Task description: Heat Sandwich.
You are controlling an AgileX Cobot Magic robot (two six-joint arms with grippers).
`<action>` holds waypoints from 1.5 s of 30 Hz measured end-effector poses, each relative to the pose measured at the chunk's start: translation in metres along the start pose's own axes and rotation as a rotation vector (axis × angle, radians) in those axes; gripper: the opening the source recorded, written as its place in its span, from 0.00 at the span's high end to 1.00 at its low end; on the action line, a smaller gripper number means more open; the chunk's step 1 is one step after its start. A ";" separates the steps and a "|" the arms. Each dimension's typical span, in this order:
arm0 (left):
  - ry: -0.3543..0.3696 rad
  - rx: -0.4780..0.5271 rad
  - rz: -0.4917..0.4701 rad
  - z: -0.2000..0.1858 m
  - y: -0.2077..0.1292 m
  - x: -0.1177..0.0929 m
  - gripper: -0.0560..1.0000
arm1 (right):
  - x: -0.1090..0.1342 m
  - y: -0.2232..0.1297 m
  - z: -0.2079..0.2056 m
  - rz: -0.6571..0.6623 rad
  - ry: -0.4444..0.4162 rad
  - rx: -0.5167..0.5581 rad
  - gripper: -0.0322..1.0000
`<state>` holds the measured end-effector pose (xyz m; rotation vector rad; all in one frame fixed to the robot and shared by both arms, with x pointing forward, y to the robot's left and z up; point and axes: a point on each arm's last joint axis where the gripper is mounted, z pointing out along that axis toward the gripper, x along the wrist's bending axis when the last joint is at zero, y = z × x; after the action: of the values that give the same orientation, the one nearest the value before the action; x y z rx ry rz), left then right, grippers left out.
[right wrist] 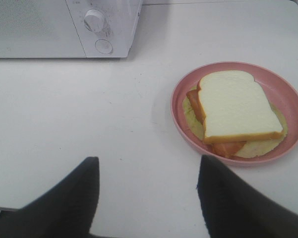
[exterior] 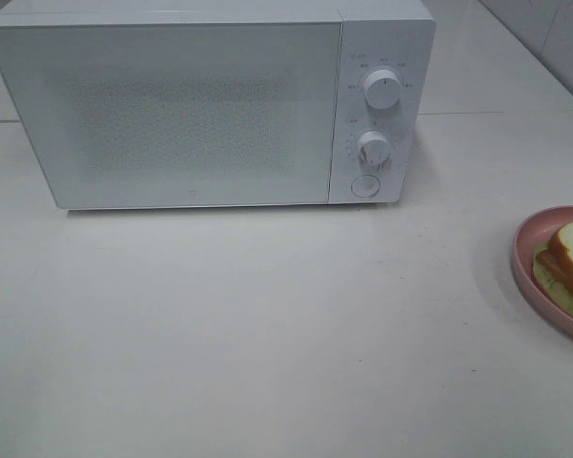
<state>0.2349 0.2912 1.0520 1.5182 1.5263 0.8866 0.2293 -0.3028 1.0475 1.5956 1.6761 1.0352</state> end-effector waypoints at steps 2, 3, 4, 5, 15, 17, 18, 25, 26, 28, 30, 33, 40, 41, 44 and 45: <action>0.000 0.000 0.000 0.000 0.000 0.000 0.27 | 0.000 0.000 0.000 0.000 0.000 0.000 0.40; 0.000 0.000 0.000 0.000 0.000 0.000 0.27 | 0.000 0.000 0.000 0.000 0.000 0.000 0.40; 0.000 0.000 0.000 0.000 0.000 0.000 0.27 | 0.000 0.000 0.000 0.000 0.000 0.000 0.40; 0.000 0.000 0.000 0.000 0.000 0.000 0.27 | 0.000 0.000 0.000 0.000 0.000 0.000 0.40; 0.000 0.000 0.000 0.000 0.000 0.000 0.27 | 0.000 0.000 0.000 0.000 0.000 0.000 0.40; 0.000 0.000 0.000 0.000 0.000 0.000 0.27 | 0.000 0.000 0.000 0.000 0.000 0.000 0.40; 0.000 0.000 0.000 0.000 0.000 0.000 0.27 | 0.000 0.000 0.000 0.000 0.000 0.000 0.40; 0.000 0.000 0.000 0.000 0.000 0.000 0.27 | 0.000 0.000 0.000 0.000 0.000 0.000 0.40; 0.000 0.000 0.000 0.000 0.000 0.000 0.27 | 0.000 0.000 0.000 0.000 0.000 0.000 0.40; 0.000 0.000 0.000 0.000 0.000 0.000 0.27 | 0.000 0.000 0.000 0.000 0.000 0.000 0.40; 0.000 0.000 0.000 0.000 0.000 0.000 0.27 | 0.000 0.000 0.000 0.000 0.000 0.000 0.40; 0.000 0.000 0.000 0.000 0.000 0.000 0.27 | 0.000 0.000 0.000 0.000 0.000 0.000 0.40; 0.000 0.000 0.000 0.000 0.000 0.000 0.27 | 0.000 0.000 0.000 0.000 0.000 0.000 0.40; 0.000 0.000 0.000 0.000 0.000 0.000 0.27 | 0.000 0.000 0.000 0.000 0.000 0.000 0.40; 0.000 0.000 0.000 0.000 0.000 0.000 0.27 | 0.000 0.000 0.000 0.000 0.000 0.000 0.40; 0.000 0.000 0.000 0.000 0.000 0.000 0.27 | 0.000 0.000 0.000 0.000 0.000 0.000 0.40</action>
<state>0.2349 0.2912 1.0520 1.5182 1.5263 0.8866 0.2293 -0.3028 1.0475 1.5956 1.6761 1.0352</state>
